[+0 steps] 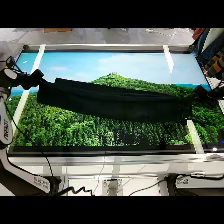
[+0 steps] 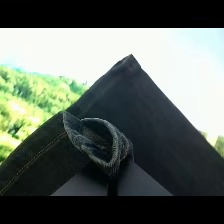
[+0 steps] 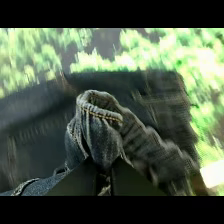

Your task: Fold the clothes and pants, and hang the long-sleeved shirts on hangers.

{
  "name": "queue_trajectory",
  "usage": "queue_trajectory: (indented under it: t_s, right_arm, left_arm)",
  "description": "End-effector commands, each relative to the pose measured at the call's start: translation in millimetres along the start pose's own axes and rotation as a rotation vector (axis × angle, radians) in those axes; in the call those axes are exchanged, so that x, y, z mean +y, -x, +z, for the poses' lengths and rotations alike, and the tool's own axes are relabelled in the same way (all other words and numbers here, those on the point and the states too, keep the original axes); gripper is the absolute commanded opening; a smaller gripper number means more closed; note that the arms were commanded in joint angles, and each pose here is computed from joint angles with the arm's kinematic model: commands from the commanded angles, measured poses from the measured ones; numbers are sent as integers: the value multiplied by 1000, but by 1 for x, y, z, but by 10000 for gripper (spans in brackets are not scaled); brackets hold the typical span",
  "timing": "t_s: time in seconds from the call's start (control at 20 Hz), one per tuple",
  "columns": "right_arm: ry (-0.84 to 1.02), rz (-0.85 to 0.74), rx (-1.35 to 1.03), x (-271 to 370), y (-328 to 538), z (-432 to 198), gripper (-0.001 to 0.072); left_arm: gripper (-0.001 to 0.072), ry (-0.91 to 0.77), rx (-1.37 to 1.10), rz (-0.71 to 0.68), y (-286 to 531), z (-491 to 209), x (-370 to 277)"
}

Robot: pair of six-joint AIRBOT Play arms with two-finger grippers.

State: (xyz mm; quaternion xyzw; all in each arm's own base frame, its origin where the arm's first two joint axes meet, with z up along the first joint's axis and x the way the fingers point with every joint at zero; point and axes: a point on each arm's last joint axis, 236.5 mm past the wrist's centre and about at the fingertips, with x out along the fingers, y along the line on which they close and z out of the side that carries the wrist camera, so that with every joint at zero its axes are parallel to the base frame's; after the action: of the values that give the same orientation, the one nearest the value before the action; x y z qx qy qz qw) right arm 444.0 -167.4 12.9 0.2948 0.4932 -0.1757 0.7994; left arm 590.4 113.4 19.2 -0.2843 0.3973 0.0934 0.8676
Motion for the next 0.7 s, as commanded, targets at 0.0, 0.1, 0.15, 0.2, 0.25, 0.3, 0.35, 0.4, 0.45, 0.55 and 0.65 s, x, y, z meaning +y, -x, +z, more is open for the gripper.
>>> queue_trajectory:
  t_s: [0.0,0.1,0.15,0.2,0.25,0.3,0.35,0.4,0.45,0.55,0.65]
  right_arm:
    - [-75,72,-105,24,-35,39,30]
    - [-102,112,-197,35,-40,60,30]
    - [-101,124,-237,40,-41,69,31]
    - [-95,132,-263,45,-44,73,31]
    - [-88,138,-276,50,-48,75,31]
    - [-79,141,-277,55,-54,73,33]
    - [-71,144,-278,60,-58,72,160]
    - [-62,148,-286,65,-61,72,518]
    - [-51,147,-288,67,-62,71,713]
    - [-35,137,-282,67,-62,69,693]
    - [-29,124,-261,63,-63,65,685]
  left_arm:
    - [15,71,-25,0,-25,7,2]
    - [17,105,-62,-34,-34,13,-2]
    - [17,122,-97,-55,-36,20,-7]
    - [17,132,-131,-72,-37,28,-11]
    - [18,135,-157,-82,-39,32,-15]
    - [20,131,-165,-87,-43,32,-19]
    - [109,126,-162,-90,-46,29,-22]
    - [411,122,-155,-92,-50,25,-25]
    - [699,117,-150,-93,-52,22,-27]
    - [701,77,-147,-93,-50,21,-30]
    - [698,58,-117,-78,-42,19,-23]
